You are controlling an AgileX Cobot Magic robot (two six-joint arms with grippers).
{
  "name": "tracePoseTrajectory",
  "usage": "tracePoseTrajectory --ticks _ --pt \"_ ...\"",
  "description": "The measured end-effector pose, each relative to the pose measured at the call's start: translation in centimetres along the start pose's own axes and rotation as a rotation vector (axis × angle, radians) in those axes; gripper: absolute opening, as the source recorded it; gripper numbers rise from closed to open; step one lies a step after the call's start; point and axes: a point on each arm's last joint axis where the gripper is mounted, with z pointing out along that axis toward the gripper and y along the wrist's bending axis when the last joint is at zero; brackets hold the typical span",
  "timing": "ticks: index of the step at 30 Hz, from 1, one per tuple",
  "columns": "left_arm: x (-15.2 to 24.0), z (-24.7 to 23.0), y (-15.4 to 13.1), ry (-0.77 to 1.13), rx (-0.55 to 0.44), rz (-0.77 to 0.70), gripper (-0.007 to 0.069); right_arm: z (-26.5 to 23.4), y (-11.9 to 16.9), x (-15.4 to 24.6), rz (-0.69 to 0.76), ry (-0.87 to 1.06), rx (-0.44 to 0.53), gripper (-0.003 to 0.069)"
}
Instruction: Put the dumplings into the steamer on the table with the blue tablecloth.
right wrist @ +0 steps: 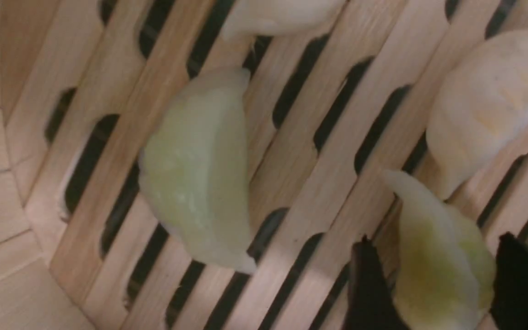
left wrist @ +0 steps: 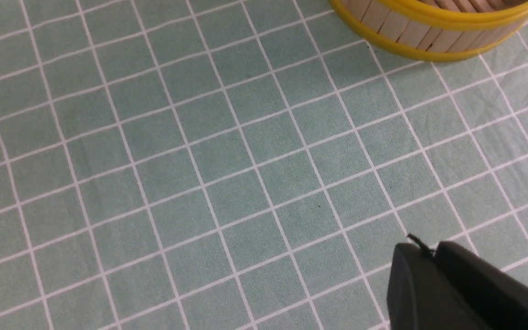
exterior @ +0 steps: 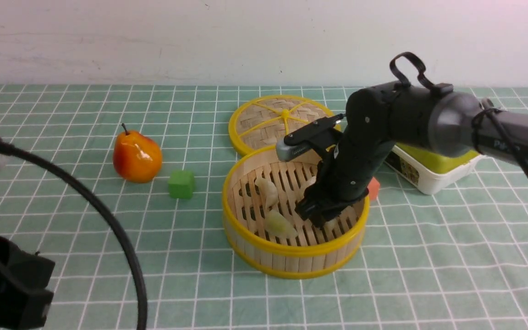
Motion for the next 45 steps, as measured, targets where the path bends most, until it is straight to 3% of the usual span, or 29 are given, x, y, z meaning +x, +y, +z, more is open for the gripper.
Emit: tracePoseTrajectory --ticks 5,8,10,15,18,25,33,45 --pt "2.5 -0.2 0.4 -0.047 0.011 -0.002 0.0049 -3.2 0.5 -0.6 0.020 -0.008 -0.031 0.0428" --pt "4.4 -0.7 0.8 -0.133 0.029 -0.035 0.0051 -8.1 1.2 -0.7 0.020 -0.092 -0.050 0.0376" --pt "6.0 -1.5 1.2 -0.253 0.057 -0.091 0.0055 -12.7 1.9 0.3 0.015 -0.188 -0.061 0.0274" --pt "9.3 -2.1 1.8 -0.411 0.113 -0.185 0.0057 -17.9 2.7 4.0 0.007 -0.361 -0.040 0.0048" --pt "10.6 -2.2 2.0 -0.471 0.131 -0.200 0.0057 -20.0 3.2 6.5 0.024 -0.483 -0.040 -0.0015" --pt "11.2 -2.6 2.2 -0.511 0.137 -0.204 0.0062 -23.4 3.8 12.5 0.058 -0.757 0.000 -0.0021" --pt "11.2 -2.6 2.2 -0.511 0.137 -0.205 0.0072 -26.1 4.5 18.9 0.055 -0.930 0.024 -0.0020" --pt "11.2 -2.6 2.2 -0.511 0.136 -0.205 0.0087 -28.7 5.2 22.0 0.033 -0.998 0.013 -0.0011"
